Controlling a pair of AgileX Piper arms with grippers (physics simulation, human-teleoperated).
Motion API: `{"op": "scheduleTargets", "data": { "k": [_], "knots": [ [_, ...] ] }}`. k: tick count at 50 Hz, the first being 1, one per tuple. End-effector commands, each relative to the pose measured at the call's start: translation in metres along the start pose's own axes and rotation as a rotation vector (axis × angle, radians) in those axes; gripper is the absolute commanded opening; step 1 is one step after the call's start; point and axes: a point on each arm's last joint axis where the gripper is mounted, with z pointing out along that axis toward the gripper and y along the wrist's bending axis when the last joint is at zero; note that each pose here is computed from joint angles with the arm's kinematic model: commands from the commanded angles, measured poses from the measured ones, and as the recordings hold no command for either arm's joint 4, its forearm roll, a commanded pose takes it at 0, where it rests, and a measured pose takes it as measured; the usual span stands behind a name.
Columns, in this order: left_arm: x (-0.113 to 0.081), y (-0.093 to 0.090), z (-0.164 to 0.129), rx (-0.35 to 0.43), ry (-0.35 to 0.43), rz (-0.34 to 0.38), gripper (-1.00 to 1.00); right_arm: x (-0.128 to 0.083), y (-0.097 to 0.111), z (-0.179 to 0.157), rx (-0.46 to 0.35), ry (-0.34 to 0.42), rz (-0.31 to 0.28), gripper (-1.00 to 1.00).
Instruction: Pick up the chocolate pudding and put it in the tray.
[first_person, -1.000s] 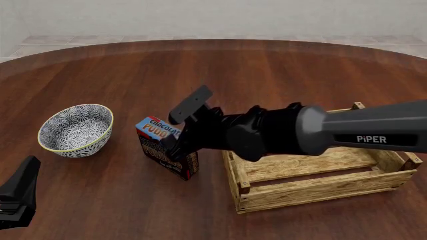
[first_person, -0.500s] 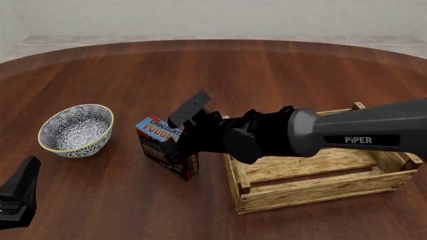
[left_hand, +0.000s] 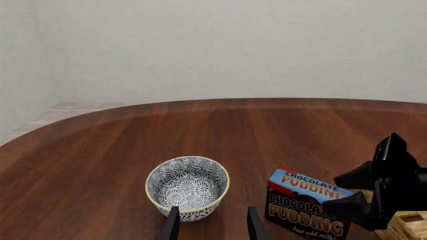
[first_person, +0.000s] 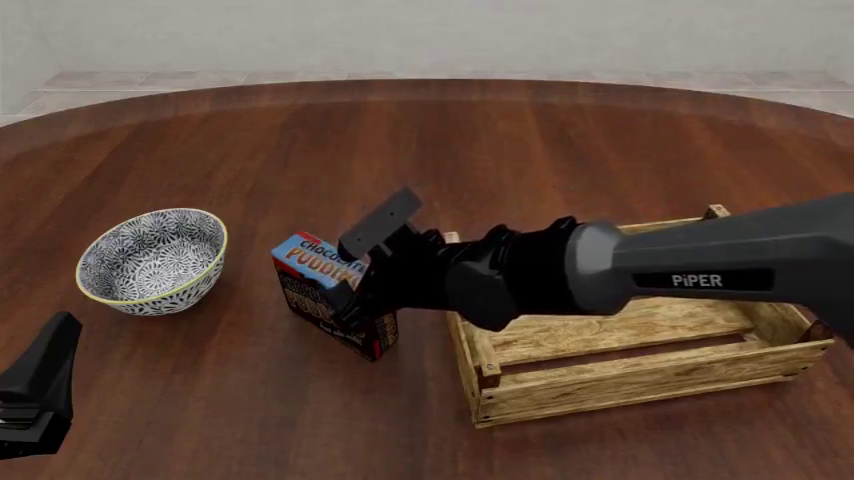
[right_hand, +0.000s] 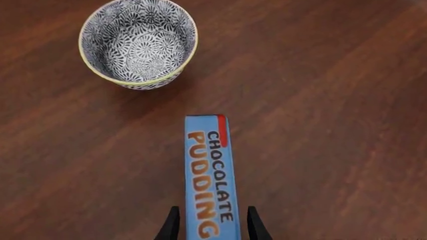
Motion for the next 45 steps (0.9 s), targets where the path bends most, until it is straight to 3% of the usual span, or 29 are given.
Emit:
{"op": "scheduleTargets", "data": {
  "k": [1, 25, 26, 40, 45],
  "knots": [
    [0.000, 0.000, 0.000, 0.000, 0.000, 0.000, 1.00, 0.003, -0.001, 0.003, 0.001, 0.008, 0.004, 1.00],
    [0.000, 0.000, 0.000, 0.000, 0.000, 0.000, 1.00, 0.008, 0.000, 0.009, 0.000, 0.019, 0.007, 1.00],
    [0.000, 0.000, 0.000, 0.000, 0.000, 0.000, 1.00, 0.008, 0.001, 0.010, -0.003, 0.022, 0.009, -1.00],
    [0.000, 0.000, 0.000, 0.000, 0.000, 0.000, 1.00, 0.003, 0.010, 0.006, -0.020, 0.003, -0.007, -1.00],
    [0.000, 0.000, 0.000, 0.000, 0.000, 0.000, 1.00, 0.000, 0.011, -0.004, -0.021, -0.032, -0.040, -1.00]
  ]
}}
